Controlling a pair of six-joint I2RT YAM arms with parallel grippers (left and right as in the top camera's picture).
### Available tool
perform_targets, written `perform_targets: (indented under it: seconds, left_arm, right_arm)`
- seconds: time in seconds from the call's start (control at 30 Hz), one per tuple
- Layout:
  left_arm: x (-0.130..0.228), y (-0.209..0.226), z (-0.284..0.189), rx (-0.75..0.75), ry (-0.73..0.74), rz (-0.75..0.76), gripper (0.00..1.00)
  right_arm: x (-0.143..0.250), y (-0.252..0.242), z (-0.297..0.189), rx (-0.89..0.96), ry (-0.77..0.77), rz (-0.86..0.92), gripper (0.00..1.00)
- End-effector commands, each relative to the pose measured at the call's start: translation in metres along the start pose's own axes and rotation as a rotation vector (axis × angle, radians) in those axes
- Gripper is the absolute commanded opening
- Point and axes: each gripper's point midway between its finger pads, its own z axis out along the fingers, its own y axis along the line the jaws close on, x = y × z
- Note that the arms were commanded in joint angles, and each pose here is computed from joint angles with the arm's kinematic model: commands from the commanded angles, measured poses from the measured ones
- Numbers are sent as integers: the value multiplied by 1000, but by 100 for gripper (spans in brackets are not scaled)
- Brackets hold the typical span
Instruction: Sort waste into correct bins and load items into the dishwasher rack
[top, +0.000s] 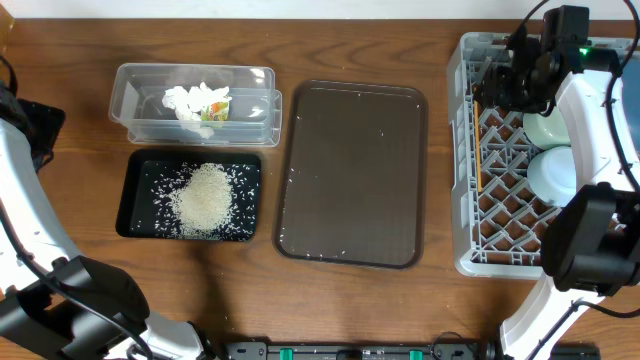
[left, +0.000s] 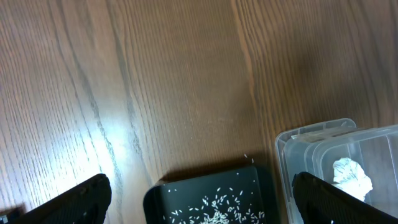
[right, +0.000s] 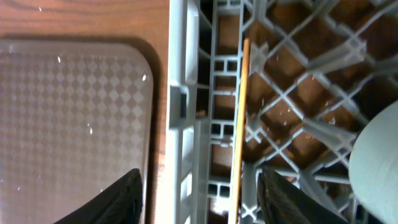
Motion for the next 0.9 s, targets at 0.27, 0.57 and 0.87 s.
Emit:
perform_targets:
  seconds: [0.27,0.57,0.87]
  left_arm:
    - [-1,2,2,-9,0,0,95]
    - [-1,2,2,-10,0,0,95]
    - [-1,2,2,-9,0,0,95]
  right_arm:
    - [48,32,-70,-19,93,101,58]
    - [119,70,-129,-40,138,25,55]
    - [198,92,-139,-112,-36,-78,99]
